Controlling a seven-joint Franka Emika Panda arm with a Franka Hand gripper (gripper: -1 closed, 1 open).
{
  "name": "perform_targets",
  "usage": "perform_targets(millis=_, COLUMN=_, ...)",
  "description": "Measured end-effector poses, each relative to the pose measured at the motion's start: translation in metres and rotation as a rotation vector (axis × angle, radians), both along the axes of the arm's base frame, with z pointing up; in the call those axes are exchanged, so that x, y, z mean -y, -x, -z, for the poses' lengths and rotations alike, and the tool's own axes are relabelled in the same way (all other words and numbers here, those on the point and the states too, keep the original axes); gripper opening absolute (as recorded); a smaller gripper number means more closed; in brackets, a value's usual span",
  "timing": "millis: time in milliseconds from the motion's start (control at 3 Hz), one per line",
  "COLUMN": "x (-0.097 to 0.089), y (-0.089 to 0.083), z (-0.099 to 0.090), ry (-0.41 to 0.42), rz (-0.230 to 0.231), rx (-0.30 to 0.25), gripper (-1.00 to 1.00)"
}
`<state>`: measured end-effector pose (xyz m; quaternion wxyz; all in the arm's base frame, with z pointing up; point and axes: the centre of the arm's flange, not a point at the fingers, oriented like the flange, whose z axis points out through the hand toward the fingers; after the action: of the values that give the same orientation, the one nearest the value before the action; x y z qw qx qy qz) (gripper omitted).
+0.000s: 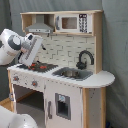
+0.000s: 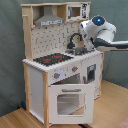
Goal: Play with the kitchen
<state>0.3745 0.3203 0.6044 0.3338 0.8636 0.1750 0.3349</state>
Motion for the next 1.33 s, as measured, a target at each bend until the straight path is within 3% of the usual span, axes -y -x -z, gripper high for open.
perform_targets(millis=333, x=0.012, y=-0.022, z=0.012, ry=-0.075, rz=-0.024, rx=-0.101, gripper=1.0)
perform_targets(millis=1333, x=0.046, y=-0.077, z=0.018, ry=-0.205, rz=-0.086, rx=-0.339, gripper=1.0)
